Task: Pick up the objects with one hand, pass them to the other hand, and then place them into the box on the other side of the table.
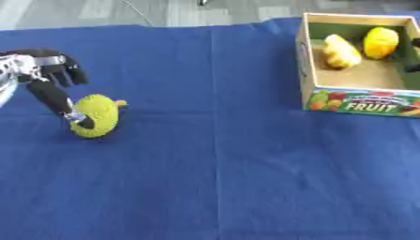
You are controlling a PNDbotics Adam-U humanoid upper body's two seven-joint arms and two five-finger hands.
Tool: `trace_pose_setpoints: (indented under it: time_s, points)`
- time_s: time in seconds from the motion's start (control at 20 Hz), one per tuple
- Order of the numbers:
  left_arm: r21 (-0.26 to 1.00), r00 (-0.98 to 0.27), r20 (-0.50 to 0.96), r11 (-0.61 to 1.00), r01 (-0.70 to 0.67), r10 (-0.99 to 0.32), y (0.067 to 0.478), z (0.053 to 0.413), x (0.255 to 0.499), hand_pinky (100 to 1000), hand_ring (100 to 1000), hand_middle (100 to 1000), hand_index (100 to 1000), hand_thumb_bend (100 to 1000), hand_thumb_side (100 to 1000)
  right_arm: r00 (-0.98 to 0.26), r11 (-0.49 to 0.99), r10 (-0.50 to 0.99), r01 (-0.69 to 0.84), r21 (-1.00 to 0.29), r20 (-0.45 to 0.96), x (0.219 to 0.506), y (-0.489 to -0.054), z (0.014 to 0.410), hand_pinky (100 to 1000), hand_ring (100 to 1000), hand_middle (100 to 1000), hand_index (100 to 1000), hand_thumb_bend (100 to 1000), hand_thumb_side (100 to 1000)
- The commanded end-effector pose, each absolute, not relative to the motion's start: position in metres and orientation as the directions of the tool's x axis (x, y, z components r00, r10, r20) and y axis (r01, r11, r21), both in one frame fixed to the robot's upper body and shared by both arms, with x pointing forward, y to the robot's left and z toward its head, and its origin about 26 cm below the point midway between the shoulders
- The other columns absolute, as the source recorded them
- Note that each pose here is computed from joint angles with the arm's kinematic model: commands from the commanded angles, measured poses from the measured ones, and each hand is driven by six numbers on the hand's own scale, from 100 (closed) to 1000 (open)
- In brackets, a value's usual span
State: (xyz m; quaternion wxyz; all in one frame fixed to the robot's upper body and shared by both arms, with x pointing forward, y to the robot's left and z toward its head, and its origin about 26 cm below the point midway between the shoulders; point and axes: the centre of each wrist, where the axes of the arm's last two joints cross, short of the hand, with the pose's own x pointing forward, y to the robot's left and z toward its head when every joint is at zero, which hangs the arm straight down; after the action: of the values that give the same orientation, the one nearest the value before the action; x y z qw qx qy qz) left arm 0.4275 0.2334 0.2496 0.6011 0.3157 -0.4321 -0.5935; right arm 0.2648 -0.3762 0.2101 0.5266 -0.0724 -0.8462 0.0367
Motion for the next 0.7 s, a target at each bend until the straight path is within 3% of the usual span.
trace_pose_setpoints:
  time_s: [0.05, 0.7]
  points:
    - [0.864, 0.026, 0.146, 0.14, 0.483, -0.989, 0.238, 0.255, 0.429, 808, 774, 729, 797, 734, 196, -0.453, 0.983, 0.181, 0.083, -0.161, 0.873, 0.263, -0.374, 0.218, 610, 858, 849, 957, 100, 625]
    - [0.853, 0.072, 0.167, 0.181, 0.49, -0.983, 0.242, 0.236, 0.436, 787, 760, 713, 731, 606, 213, -0.436, 0.984, 0.177, 0.082, -0.157, 0.882, 0.263, -0.372, 0.216, 617, 861, 850, 958, 100, 635]
